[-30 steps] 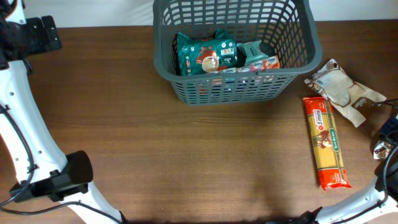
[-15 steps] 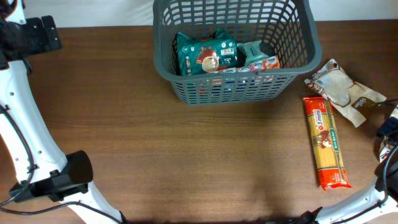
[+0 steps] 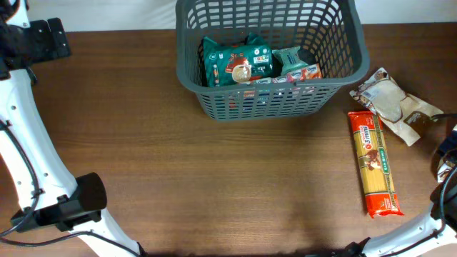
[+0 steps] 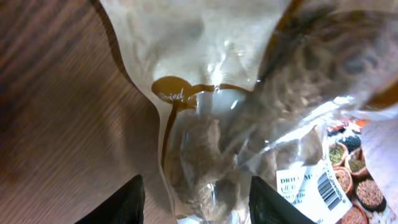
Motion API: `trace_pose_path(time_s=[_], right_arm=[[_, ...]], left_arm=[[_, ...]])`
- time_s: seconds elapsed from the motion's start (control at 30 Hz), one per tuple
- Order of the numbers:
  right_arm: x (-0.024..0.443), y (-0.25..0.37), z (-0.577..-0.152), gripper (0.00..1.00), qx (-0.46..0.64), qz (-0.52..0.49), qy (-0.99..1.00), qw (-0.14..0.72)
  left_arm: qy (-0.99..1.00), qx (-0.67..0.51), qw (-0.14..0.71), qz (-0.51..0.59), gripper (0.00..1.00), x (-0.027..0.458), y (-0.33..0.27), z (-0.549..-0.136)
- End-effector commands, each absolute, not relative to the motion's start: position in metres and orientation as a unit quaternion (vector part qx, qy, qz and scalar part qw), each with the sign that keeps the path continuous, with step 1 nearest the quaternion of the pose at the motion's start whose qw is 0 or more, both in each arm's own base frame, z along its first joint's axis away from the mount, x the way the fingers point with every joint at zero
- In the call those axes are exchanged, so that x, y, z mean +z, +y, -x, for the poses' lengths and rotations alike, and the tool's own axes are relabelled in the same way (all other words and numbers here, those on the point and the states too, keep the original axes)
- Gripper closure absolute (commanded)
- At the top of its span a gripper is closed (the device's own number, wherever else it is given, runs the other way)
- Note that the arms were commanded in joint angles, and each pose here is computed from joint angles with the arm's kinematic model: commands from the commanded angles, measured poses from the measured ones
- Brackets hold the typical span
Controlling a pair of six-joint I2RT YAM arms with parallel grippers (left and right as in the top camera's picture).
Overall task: Pack container
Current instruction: 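Close right gripper on the clear dried-mushroom bag and lift it, then carry the mushroom bag over the basket and open right gripper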
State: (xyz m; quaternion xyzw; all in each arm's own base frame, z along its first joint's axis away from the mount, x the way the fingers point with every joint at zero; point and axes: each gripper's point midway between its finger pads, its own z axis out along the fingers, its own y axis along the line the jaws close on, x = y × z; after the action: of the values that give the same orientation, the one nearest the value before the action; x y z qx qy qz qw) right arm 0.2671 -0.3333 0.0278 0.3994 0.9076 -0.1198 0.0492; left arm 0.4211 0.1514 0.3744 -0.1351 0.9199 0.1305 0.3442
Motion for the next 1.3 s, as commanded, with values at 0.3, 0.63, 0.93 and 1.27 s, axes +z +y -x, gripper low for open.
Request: trace_pose_path(time_s=[0.3,0.63,0.93,1.27], right_arm=[[-0.013,-0.309,-0.247,0.75,-0.098,-0.394,0.914,0.000],[0.020,-0.290,-0.280,0.83,-0.025,-0.384,0.922,0.047],[0.153,-0.276,-0.344,0.84,-0.018,-0.344,0.922,0.178],[0.318,-0.193,-0.391,0.91,0.035,-0.253,0.913,0.317]], left_arm=[[0.920,0.129,0.340,0.145,0.01,0.371,0.154,-0.422],[0.920,0.129,0.340,0.145,0.01,0.371,0.154,-0.422],[0.920,0.129,0.340,0.145,0.01,0.371,0.154,-0.422],[0.920,0.129,0.340,0.145,0.01,0.371,0.154,-0.421]])
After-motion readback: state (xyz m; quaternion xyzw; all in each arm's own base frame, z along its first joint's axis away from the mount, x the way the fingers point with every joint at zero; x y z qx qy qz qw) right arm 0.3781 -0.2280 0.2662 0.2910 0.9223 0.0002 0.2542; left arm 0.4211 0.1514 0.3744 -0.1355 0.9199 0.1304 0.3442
